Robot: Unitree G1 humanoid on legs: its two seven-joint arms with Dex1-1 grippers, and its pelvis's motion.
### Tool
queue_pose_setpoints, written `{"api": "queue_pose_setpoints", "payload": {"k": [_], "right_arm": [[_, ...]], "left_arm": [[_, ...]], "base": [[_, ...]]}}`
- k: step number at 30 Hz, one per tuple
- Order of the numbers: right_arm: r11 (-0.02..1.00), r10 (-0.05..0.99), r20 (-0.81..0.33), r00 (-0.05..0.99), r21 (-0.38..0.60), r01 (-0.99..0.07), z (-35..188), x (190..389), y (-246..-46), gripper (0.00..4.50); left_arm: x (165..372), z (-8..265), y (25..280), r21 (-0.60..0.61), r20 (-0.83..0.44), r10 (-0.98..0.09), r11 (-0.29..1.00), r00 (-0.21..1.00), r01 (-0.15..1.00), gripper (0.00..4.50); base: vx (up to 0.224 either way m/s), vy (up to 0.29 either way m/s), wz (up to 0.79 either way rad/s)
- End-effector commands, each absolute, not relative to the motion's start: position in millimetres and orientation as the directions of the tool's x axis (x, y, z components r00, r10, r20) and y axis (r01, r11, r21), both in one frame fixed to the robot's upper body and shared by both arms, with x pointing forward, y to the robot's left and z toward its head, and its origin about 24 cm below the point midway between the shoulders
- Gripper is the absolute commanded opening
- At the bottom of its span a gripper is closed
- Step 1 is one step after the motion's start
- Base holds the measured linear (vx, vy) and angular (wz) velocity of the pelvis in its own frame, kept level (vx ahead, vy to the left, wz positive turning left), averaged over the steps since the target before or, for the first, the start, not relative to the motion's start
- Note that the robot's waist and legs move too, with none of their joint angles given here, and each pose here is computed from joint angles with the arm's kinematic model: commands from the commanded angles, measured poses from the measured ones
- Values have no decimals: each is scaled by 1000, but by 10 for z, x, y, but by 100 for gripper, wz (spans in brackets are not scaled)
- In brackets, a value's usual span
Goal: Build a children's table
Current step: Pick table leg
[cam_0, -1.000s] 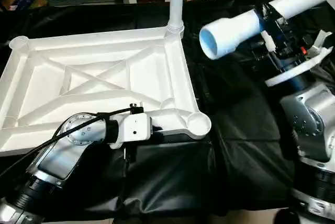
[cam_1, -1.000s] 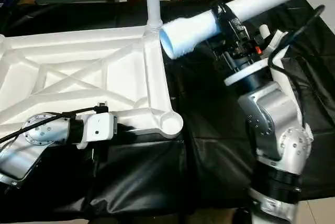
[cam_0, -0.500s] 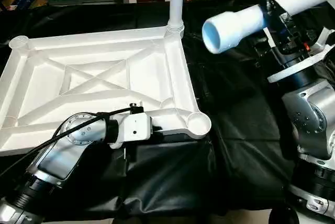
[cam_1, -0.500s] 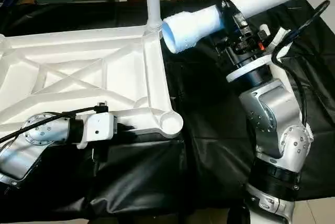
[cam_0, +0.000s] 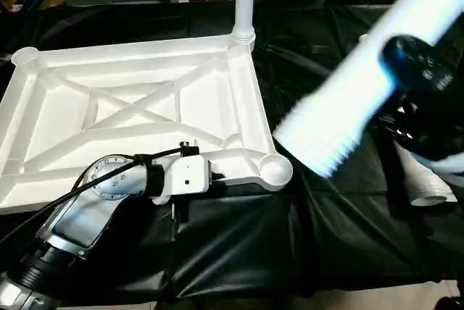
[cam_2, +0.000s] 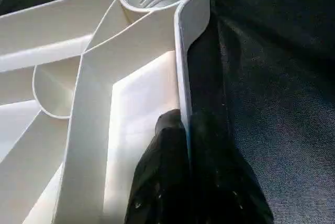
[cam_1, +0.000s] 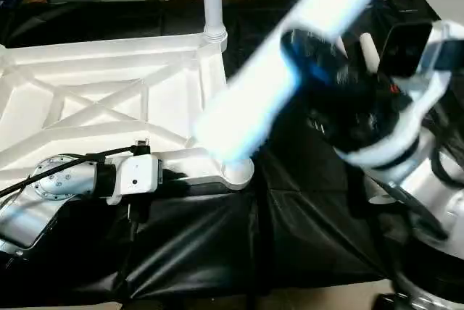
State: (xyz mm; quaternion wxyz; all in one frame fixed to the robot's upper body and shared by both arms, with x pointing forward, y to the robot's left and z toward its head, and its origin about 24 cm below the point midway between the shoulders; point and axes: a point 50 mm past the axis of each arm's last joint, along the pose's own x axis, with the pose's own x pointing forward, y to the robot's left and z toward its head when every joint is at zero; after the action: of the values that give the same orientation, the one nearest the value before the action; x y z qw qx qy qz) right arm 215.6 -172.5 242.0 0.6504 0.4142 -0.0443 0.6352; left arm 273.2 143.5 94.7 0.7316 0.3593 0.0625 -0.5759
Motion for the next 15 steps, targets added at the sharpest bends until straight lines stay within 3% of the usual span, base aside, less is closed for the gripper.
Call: {"api": "queue_pose_setpoints", "payload": {"k": [1, 15], "right_arm": [[-187, 802, 586, 115, 429, -884, 2452, 2053, -1722, 187], [-235, 787, 613, 69, 402, -885, 2444, 2040, -1768, 187]], "left_arm": [[2682, 691, 1530, 379, -598, -738, 83, 313, 922, 2], [2689, 693, 1532, 382, -598, -736, 84, 316, 920, 2]], "base": [[0, 0, 0], [0, 0, 0]]}}
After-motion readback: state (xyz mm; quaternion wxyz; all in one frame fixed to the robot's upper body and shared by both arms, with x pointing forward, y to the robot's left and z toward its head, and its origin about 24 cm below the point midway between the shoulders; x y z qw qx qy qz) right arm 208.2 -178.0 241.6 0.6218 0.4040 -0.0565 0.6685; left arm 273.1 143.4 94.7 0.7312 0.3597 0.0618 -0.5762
